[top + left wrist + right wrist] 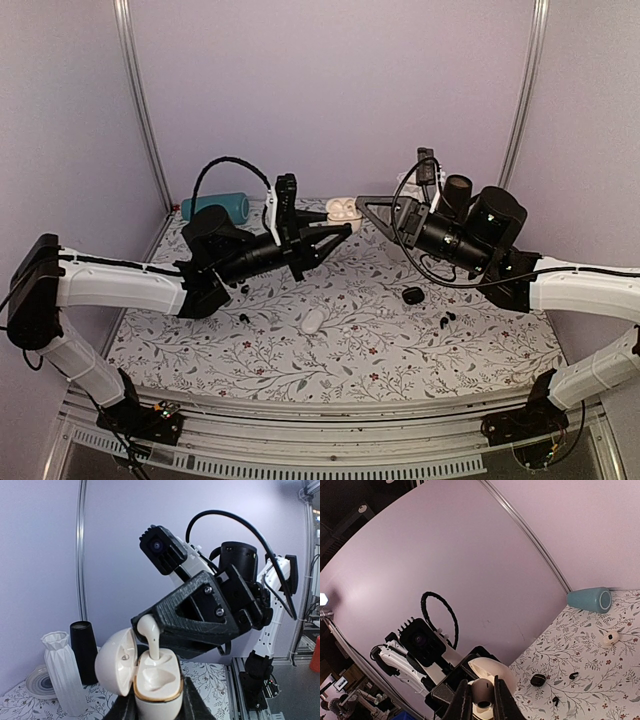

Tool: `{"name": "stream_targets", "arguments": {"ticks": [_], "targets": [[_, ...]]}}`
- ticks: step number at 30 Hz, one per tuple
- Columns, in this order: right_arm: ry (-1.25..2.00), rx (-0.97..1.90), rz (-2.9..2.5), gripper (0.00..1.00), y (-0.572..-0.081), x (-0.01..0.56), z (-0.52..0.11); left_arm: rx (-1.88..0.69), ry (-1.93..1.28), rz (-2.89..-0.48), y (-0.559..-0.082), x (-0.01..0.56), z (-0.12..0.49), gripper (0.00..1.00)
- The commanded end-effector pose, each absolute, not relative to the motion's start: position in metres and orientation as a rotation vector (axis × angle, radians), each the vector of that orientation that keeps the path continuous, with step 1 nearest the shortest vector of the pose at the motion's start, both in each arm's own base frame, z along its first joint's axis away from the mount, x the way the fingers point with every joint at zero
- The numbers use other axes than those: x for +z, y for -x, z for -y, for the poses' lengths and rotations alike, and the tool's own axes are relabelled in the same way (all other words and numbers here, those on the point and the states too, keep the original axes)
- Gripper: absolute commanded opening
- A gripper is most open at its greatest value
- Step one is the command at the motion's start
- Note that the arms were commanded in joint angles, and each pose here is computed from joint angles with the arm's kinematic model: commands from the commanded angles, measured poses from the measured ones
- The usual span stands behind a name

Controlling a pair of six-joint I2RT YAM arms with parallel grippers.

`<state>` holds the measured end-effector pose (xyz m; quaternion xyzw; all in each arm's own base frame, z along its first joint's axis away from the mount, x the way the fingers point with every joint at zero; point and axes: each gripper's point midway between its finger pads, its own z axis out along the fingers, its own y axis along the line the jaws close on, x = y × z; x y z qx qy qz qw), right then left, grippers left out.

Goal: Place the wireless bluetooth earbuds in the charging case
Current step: Insert the right earbud into the right side groove of the charging case.

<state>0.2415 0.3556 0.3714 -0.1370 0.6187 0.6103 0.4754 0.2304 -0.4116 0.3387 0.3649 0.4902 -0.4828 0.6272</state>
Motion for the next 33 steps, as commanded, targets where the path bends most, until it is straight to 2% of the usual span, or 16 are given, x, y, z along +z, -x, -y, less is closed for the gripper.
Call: {"name": "stream_targets", "arguments": {"ticks": [1, 11, 14, 21, 29, 33], "targets": [[0.343, 1.480, -1.527, 0.13, -0.238, 0.367, -0.353, -1.099, -0.779, -1.013, -0.222, 0.379, 0.400, 0.00], [0.353, 1.484, -1.533, 0.18, -0.234, 0.366, -0.352, -1.099, -0.781, -1.026, -0.223, 0.375, 0.401, 0.00], [0.356, 1.483, -1.538, 0.25, -0.234, 0.365, -0.352, -1.103, -0.784, -1.029, -0.223, 0.373, 0.402, 0.00], [0.356, 1.473, -1.547, 0.31, -0.233, 0.366, -0.350, -1.121, -0.801, -1.046, -0.223, 0.367, 0.407, 0.00], [0.354, 1.444, -1.547, 0.47, -0.231, 0.368, -0.343, -1.124, -0.803, -1.073, -0.224, 0.362, 0.408, 0.00], [0.338, 1.422, -1.558, 0.60, -0.230, 0.365, -0.337, -1.127, -0.789, -1.079, -0.224, 0.361, 0.405, 0.00]]}}
